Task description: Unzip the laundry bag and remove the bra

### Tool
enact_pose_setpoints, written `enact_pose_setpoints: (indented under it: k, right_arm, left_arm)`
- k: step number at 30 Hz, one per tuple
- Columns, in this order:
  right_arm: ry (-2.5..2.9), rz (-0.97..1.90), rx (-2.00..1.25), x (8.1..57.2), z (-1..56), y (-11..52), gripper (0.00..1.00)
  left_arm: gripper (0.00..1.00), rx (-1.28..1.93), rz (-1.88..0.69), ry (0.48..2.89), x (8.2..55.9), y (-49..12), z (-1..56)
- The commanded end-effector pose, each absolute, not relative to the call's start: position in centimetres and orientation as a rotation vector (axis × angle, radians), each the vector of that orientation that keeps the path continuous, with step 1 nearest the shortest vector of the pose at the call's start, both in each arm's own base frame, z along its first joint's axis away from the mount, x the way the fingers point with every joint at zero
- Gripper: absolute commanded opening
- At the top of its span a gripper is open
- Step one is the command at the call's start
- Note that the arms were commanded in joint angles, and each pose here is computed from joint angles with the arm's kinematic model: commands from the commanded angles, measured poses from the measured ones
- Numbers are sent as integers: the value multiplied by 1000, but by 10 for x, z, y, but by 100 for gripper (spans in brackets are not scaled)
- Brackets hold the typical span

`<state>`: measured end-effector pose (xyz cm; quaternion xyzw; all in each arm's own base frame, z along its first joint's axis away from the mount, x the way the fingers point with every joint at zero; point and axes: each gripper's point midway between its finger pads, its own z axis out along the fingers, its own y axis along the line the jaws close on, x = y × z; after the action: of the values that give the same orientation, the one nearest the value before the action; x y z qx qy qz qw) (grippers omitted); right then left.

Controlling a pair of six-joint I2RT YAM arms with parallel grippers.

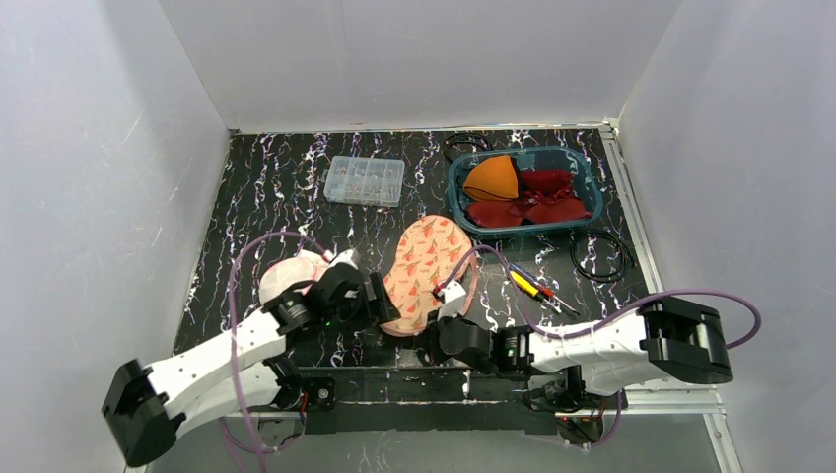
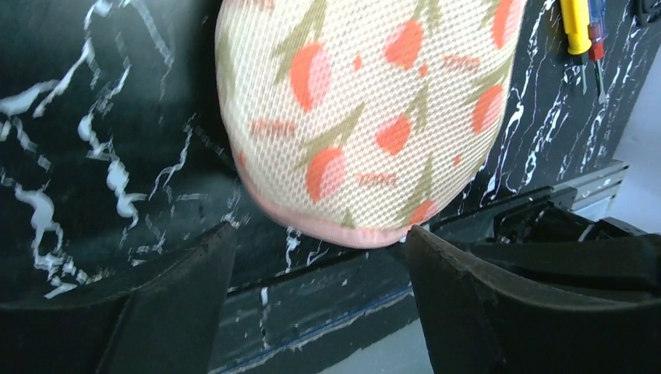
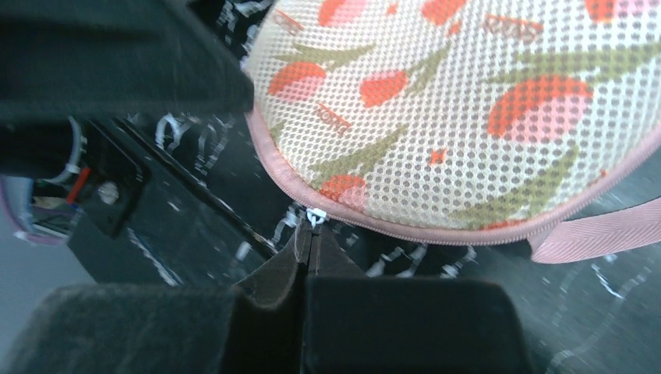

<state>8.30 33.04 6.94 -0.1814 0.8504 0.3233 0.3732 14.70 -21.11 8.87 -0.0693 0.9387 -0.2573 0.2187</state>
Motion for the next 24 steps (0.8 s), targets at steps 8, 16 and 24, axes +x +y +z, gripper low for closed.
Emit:
enact_pose_setpoints:
  k: [8,16,24]
  right_arm:
    - [2090,1019,-392,84,105,396,1]
    - [2101,1039,-433,79,102,403,1]
    - [2096,1037,-444,78,103,401,1]
  left_arm:
    - [78,-516,-939,2556,117,-199,69]
    - [75,-582,-892,2544,134,-208,69]
    - [57,-624,-818,2532,142,-204,63]
